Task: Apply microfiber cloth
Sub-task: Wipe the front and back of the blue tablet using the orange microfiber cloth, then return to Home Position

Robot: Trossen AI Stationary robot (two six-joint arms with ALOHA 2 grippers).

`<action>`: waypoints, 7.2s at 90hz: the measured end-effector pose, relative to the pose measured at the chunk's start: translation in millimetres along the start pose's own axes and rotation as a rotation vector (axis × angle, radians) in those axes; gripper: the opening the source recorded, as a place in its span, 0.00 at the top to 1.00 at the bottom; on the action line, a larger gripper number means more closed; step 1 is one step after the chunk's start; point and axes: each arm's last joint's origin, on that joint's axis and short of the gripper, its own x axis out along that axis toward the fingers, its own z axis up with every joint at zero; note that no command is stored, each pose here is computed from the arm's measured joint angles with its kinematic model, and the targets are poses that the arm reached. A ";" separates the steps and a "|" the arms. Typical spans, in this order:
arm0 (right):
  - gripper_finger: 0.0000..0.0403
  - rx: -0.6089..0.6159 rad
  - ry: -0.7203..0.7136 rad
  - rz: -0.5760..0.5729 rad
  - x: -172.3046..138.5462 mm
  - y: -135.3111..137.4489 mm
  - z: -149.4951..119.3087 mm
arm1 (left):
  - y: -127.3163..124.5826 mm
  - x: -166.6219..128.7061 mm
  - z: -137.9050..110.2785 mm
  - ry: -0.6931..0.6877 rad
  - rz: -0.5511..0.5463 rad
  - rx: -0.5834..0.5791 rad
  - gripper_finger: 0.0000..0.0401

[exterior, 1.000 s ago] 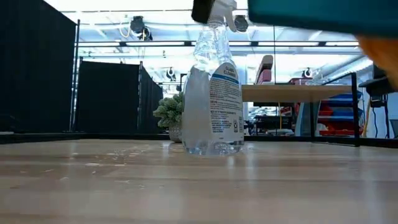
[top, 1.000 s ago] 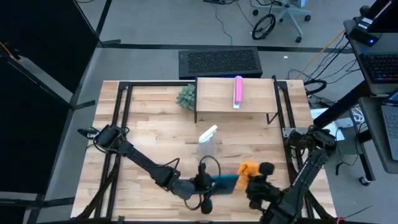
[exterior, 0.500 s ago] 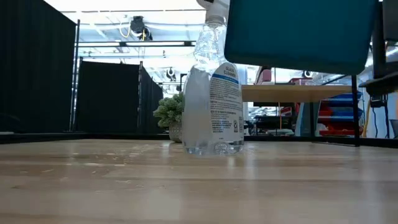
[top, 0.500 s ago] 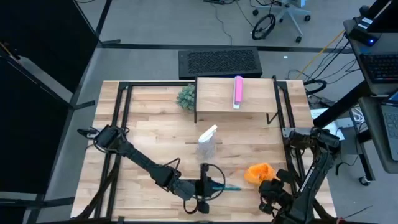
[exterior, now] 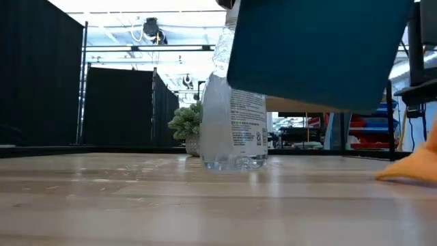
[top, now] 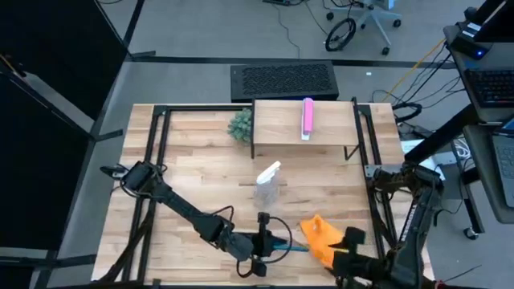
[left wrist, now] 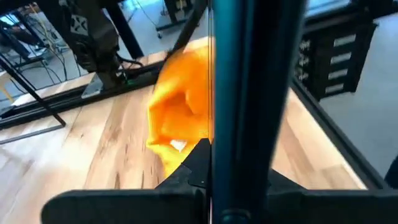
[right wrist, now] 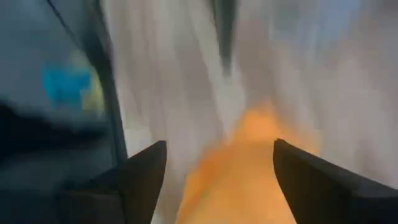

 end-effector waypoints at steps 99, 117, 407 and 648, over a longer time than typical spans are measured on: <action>0.98 -0.227 0.347 -0.124 51.4 -29.3 15.7 | 1.4 -0.1 -7.4 0.077 0.018 0.058 0.69; 0.98 -0.289 0.399 -0.298 58.5 -41.8 -18.6 | -5.4 -3.5 -8.0 0.082 -0.008 0.044 0.61; 0.99 0.146 -0.344 0.581 100.1 -240.6 -84.5 | 112.2 -129.7 -62.1 0.239 -0.134 -0.358 1.00; 1.00 0.133 -0.754 0.460 91.7 -288.2 -141.4 | 160.4 -269.0 -185.9 -0.314 -0.082 -0.495 1.00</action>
